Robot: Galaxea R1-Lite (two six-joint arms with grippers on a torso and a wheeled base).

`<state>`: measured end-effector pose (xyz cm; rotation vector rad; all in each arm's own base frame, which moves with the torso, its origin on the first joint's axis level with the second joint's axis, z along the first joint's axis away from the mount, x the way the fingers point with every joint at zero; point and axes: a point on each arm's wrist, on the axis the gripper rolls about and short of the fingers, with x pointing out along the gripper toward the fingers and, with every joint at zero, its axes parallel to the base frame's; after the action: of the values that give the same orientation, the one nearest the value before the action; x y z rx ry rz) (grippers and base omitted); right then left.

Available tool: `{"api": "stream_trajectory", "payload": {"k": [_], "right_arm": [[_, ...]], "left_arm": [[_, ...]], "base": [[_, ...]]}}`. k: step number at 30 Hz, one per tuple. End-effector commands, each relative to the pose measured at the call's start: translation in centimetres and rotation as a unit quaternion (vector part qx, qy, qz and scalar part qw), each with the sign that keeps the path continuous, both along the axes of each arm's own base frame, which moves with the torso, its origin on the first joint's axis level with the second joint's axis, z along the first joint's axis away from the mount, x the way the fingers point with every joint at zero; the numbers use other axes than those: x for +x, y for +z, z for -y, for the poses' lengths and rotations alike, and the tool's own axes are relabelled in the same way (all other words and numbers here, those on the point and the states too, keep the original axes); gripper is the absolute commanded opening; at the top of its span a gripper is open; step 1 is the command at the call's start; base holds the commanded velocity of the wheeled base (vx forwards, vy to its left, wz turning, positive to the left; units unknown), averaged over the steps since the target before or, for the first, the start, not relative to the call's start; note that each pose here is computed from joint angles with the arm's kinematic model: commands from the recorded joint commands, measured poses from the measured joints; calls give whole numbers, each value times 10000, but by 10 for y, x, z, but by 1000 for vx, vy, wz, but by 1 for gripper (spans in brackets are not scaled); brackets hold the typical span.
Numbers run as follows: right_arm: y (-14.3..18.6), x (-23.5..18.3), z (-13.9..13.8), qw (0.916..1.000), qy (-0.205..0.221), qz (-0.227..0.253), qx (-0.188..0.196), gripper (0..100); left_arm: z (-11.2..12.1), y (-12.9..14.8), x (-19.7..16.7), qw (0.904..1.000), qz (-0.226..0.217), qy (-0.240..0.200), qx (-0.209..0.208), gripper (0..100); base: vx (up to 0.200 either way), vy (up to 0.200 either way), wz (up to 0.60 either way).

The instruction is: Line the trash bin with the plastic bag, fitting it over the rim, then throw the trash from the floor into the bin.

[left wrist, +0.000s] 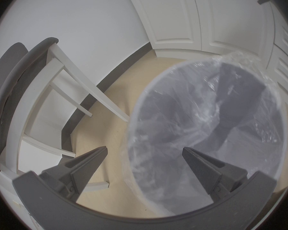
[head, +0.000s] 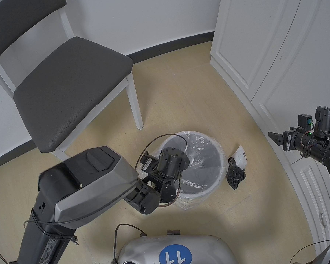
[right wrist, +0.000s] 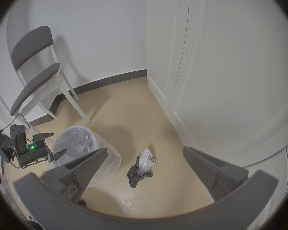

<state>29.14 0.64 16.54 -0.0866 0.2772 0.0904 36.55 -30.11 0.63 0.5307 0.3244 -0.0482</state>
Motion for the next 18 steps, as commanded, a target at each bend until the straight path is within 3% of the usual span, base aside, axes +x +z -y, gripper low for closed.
{"api": "stream_trajectory", "payload": {"k": [1,10,18], "right_arm": [[-3,0,1,10000,14,-47,-67,100],[-7,0,2,9998,20,-116,-163,100],[-7,-1,2,9998,22,-115,-170,100]], "left_arm": [[-1,-5,-19,9998,-146,-112,99,100],[-5,-16,-61,9990,-133,-415,132,100],[2,-2,-59,9988,99,-472,-33,100]], "base": [[0,0,0],[0,0,0],[0,0,0]]}}
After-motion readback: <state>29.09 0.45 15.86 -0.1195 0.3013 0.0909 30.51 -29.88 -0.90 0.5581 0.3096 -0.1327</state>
